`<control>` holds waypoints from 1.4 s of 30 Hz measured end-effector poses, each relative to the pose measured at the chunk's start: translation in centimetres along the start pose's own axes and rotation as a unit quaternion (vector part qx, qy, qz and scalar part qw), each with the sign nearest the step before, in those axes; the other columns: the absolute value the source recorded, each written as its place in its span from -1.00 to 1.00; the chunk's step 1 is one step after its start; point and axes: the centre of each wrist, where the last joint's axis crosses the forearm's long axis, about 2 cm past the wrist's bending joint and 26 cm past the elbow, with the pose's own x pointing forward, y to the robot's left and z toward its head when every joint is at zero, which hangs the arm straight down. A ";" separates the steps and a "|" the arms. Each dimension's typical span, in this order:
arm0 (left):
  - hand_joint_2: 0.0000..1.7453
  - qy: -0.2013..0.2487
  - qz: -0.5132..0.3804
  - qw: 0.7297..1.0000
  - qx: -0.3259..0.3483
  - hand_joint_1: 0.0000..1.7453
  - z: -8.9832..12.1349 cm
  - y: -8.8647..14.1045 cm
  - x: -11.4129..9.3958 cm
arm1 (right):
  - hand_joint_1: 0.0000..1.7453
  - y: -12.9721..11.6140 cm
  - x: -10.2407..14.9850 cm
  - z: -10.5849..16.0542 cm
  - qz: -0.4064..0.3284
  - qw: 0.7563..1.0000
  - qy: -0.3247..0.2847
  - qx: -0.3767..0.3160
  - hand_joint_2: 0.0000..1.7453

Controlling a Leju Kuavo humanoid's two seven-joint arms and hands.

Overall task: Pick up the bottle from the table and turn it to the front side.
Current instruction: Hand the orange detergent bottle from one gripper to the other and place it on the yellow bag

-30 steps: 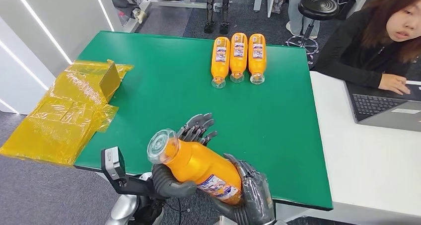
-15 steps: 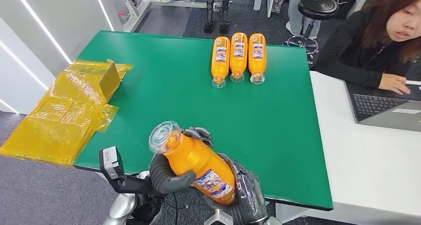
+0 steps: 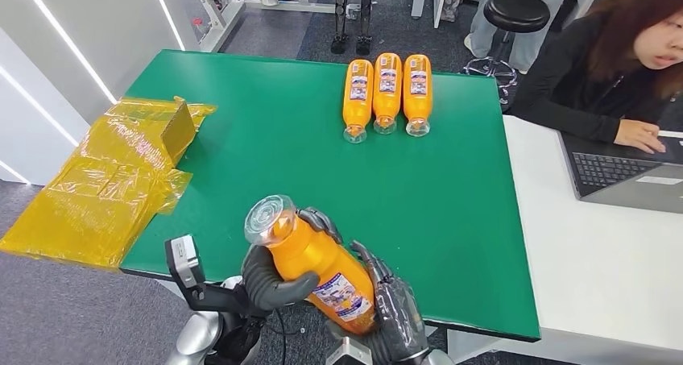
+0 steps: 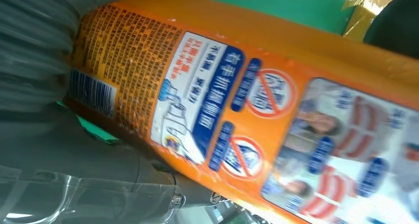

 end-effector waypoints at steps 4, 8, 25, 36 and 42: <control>1.00 0.005 -0.060 0.998 0.018 1.00 -0.2 0.4 0.1 | -1.00 0.0 0.0 0.0 -0.004 1.000 -0.010 -0.006 -1.00; 1.00 0.005 -0.129 0.991 0.030 1.00 -0.8 1.6 0.3 | -1.00 0.0 -0.1 0.1 -0.010 1.000 -0.013 -0.018 -1.00; 1.00 0.014 -0.180 0.981 0.070 1.00 -1.0 4.7 0.6 | -1.00 0.0 -0.1 0.1 -0.010 1.000 -0.018 -0.024 -1.00; 1.00 0.062 -0.570 0.811 0.119 1.00 -2.1 9.8 2.0 | -1.00 0.5 -0.4 0.3 -0.055 0.998 -0.015 -0.027 -1.00; 1.00 0.143 -0.794 0.587 0.068 1.00 -3.5 16.5 2.8 | -1.00 1.6 -0.9 0.3 -0.089 0.996 -0.015 -0.008 -1.00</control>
